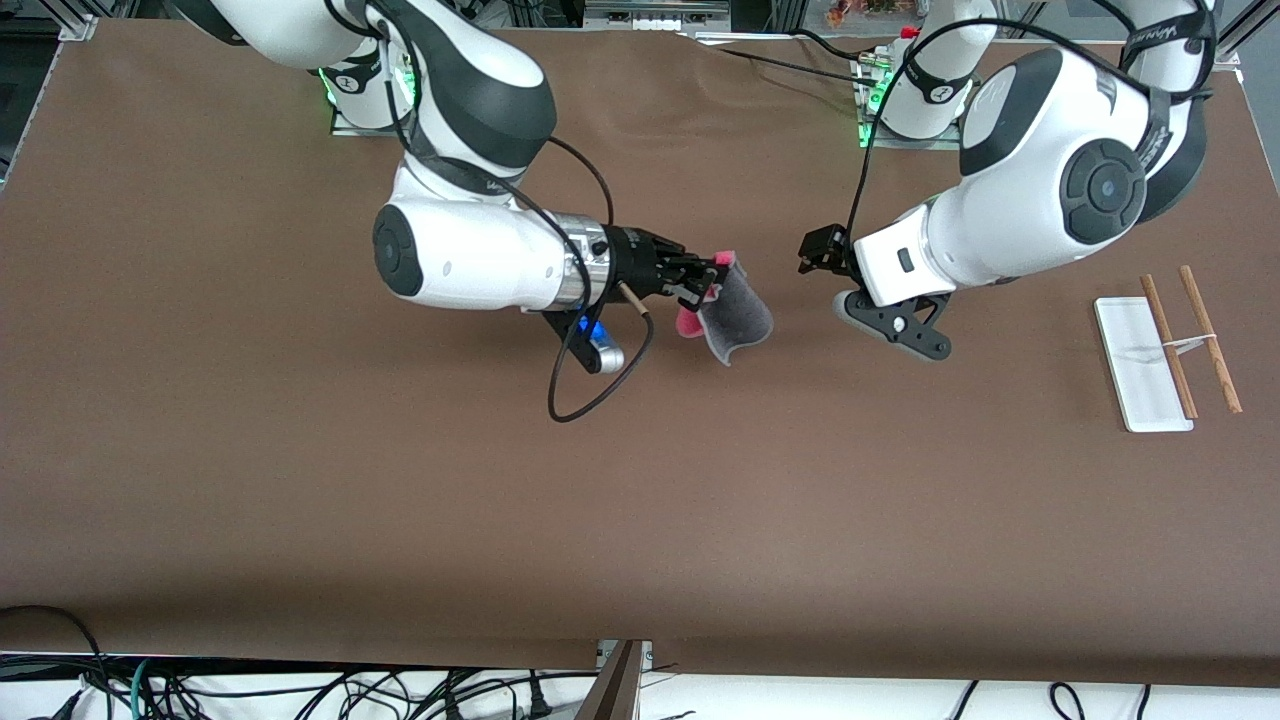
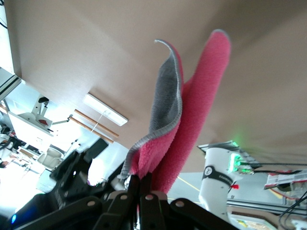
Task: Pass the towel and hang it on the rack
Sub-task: 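Move the left gripper to the hanging towel beside the right gripper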
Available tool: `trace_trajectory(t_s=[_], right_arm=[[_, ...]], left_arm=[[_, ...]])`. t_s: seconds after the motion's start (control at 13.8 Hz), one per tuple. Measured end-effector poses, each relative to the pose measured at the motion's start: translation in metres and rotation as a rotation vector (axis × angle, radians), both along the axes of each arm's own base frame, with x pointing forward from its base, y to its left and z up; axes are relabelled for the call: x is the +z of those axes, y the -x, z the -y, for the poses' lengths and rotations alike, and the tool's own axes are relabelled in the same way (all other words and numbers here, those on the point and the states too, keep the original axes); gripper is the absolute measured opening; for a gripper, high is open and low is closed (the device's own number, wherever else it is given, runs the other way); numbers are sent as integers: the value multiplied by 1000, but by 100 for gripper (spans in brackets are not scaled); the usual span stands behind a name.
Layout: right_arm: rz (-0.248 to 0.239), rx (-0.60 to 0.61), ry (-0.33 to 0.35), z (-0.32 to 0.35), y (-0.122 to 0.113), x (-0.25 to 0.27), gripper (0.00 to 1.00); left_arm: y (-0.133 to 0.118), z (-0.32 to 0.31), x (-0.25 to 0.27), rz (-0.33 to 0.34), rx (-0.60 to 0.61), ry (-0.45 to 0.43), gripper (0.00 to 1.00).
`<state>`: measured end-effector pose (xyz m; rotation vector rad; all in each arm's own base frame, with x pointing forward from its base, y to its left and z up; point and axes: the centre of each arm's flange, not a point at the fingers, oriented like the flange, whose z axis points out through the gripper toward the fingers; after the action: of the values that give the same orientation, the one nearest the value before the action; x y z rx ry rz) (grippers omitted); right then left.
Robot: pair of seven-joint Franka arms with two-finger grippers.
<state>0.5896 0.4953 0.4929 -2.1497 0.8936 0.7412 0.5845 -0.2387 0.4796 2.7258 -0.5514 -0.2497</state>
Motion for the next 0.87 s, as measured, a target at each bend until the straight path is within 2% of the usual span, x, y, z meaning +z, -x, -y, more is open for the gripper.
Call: trace_trajectory(t_s=[0.14, 0.43, 0.65, 0.87], right_arm=[[-7, -14, -2, -8, 4, 1, 2], [-9, -21, -2, -8, 4, 1, 2], [-10, -21, -2, -8, 4, 0, 2], [-8, -25, -3, -8, 3, 0, 2]], left_arm=[[-8, 0, -12, 4, -35, 70, 100], [-19, -6, -43, 12, -144, 116, 100], [-28, -17, -50, 36, -157, 141, 100], [-39, -20, -73, 47, -174, 257, 100]])
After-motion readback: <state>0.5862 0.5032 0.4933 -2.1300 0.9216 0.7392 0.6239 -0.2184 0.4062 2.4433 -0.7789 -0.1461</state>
